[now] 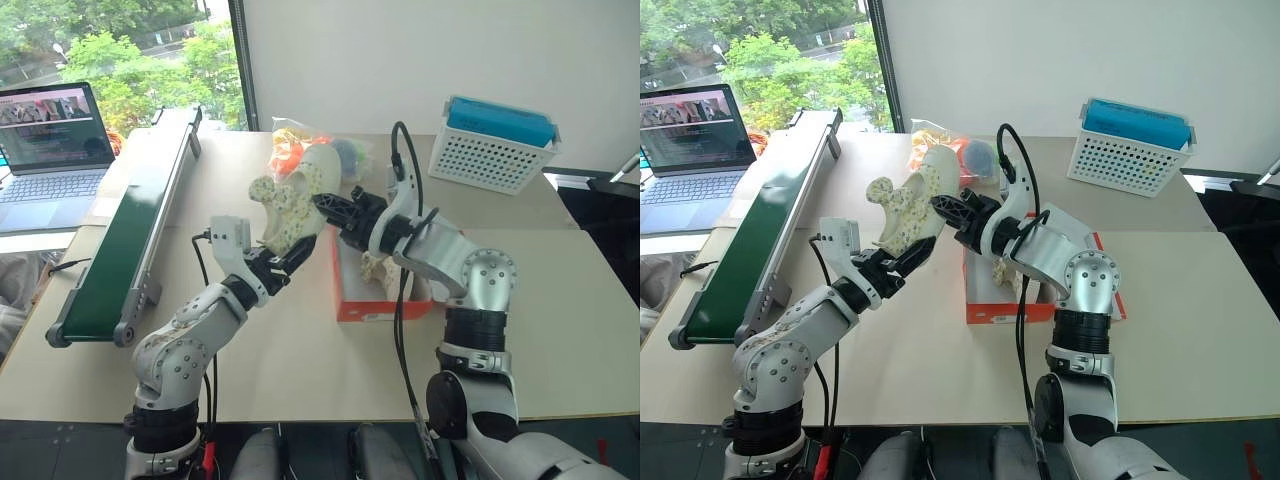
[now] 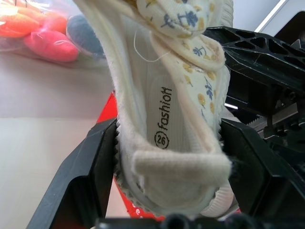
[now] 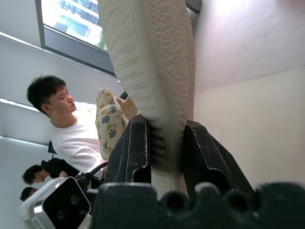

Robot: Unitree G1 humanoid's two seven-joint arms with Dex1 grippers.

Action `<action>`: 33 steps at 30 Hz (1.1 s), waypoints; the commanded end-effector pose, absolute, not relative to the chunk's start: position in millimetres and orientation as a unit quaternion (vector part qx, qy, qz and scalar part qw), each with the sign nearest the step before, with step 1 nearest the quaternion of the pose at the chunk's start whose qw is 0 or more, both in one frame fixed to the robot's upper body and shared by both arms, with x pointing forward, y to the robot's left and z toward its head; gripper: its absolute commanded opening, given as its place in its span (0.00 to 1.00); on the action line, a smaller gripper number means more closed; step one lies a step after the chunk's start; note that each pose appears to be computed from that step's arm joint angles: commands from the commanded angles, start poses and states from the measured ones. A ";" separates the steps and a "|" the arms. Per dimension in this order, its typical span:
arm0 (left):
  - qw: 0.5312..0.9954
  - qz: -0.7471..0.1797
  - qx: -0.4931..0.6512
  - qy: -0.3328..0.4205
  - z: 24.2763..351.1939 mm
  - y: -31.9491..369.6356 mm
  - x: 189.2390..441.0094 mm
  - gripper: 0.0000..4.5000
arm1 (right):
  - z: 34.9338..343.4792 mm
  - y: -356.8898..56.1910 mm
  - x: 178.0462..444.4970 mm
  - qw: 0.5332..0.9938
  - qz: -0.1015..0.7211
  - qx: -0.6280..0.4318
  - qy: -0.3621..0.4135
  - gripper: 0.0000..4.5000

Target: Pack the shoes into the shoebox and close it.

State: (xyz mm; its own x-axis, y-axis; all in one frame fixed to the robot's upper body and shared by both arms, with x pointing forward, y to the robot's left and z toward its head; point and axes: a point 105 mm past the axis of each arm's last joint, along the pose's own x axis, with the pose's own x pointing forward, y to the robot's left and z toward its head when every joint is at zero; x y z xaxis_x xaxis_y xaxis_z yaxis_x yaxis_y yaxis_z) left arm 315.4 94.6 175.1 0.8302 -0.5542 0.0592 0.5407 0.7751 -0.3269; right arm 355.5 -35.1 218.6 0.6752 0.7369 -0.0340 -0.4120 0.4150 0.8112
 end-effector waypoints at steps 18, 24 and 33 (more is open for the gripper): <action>0.895 -0.443 0.043 0.013 170.9 96.3 267.9 0.99 | 269.1 -127.3 395.2 0.910 0.257 0.222 0.238 0.15; 0.869 -0.488 0.081 0.012 167.9 89.3 257.1 0.99 | 227.3 -120.1 391.0 0.892 0.247 0.154 0.345 0.15; 0.873 -0.483 0.072 0.004 169.5 85.2 253.5 0.99 | 185.7 -128.3 395.7 0.883 0.223 0.090 0.402 0.15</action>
